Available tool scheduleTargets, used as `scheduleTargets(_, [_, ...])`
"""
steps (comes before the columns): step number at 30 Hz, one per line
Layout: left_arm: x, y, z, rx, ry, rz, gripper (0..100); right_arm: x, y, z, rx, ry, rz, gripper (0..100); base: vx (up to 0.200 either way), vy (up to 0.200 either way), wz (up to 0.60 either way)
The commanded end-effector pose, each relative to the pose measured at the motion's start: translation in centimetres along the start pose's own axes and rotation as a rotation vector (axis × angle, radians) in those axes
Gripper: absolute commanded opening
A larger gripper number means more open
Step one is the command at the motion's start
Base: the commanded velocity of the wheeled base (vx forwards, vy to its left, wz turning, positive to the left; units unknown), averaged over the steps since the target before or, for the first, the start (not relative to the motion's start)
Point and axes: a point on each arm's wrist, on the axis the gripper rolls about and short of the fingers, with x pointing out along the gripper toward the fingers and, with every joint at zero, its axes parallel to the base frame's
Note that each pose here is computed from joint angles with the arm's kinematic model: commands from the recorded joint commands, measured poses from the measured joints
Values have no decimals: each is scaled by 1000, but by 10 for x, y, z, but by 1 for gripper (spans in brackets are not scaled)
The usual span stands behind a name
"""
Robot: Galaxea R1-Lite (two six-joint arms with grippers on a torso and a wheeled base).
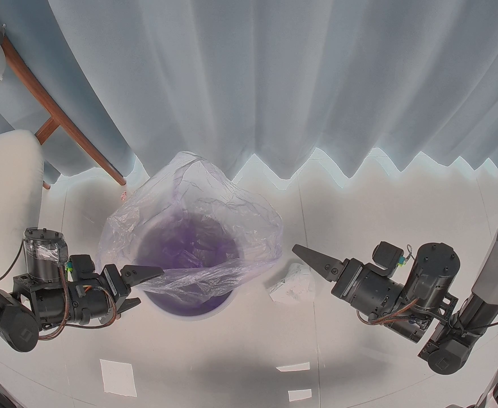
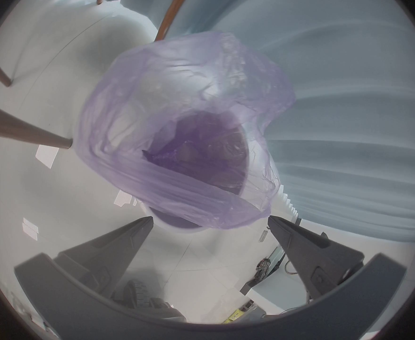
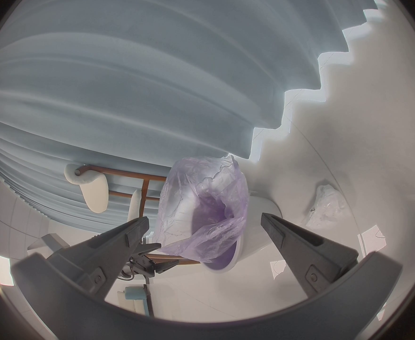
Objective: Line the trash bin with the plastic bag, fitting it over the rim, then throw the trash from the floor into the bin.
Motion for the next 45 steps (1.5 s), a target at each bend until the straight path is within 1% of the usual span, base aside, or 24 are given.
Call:
scheduleTargets(1, [4,5,2,-35,3,20,100,1,-2,0,-1,-8,1,100,0,0,0])
scheduleTargets(3, [4,5,5,-63,-7,16,100,1,-3,-1,0,-4,-1,100,0,0,0])
scheduleTargets(6, [4,4,8,-77,-18,13,100,-1,-3,-1,0,-1,-4,100,0,0,0])
scheduleTargets(12, [4,4,10,-77,-27,14,100,-1,-3,-1,-2,-2,-3,100,0,0,0])
scheduleTargets(15, [2,8,14,-87,-43,23,100,-1,-4,-2,0,2,-8,100,0,0,0])
scheduleTargets(25, [7,11,17,-86,-42,33,100,0,-6,-3,0,7,-16,100,0,0,0])
scheduleTargets(26, [7,11,16,-88,-39,36,0,0,-6,-3,0,7,-16,100,0,0,0])
scheduleTargets(31, [5,13,13,-79,-32,43,0,0,-6,-4,0,10,-17,100,0,0,0])
scheduleTargets(38, [-8,22,-5,-19,0,80,0,1,-11,-8,2,25,-35,100,0,0,0])
scheduleTargets(45, [-25,25,-19,15,10,86,0,2,-14,-11,1,36,-45,100,0,0,0])
